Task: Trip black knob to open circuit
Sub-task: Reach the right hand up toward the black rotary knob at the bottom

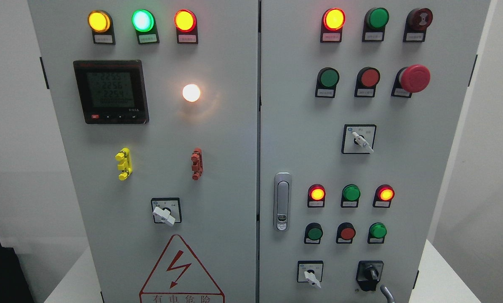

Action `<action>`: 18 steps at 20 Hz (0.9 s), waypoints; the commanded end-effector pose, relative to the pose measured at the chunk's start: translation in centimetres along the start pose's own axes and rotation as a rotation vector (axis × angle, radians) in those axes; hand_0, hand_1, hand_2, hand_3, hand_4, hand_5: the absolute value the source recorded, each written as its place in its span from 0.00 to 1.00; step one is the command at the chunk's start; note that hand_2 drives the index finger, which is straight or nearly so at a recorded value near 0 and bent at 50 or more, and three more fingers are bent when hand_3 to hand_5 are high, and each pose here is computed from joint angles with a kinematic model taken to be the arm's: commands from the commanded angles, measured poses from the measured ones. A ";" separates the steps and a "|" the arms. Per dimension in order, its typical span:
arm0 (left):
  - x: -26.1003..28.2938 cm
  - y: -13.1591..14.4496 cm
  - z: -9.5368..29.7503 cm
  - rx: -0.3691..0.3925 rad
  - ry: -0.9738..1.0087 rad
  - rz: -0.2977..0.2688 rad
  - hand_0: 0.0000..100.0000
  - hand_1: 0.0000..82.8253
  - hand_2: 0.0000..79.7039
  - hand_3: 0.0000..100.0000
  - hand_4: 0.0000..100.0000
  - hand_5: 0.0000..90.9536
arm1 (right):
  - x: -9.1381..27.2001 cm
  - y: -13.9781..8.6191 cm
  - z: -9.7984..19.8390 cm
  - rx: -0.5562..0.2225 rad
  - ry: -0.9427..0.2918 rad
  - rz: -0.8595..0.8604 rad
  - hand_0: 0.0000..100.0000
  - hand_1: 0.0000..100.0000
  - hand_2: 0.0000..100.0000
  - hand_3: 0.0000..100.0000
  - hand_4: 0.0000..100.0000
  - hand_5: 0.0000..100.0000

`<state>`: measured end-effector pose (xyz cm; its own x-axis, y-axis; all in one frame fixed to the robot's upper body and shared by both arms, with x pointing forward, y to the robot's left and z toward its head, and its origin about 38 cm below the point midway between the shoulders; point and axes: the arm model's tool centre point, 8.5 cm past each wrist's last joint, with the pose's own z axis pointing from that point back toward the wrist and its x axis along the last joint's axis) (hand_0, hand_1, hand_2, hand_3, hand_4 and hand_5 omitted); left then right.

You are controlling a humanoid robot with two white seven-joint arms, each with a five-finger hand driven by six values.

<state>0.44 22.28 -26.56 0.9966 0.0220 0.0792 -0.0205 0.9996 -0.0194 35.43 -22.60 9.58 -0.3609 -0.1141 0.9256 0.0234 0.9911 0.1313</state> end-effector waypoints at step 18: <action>0.2 -0.1 0.0 -0.001 -0.004 0.004 0.12 0.47 0.00 0.00 0.00 0.00 | 1.2 0.8 -0.8 0.020 -0.044 -0.010 0.88 0.80 0.00 1.00 0.94 0.93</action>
<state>0.45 22.28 -26.56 0.9966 0.0220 0.0792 -0.0205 0.9996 -0.0195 35.43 -22.17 9.56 -0.3582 -0.1186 0.9261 0.0115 0.9913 0.1314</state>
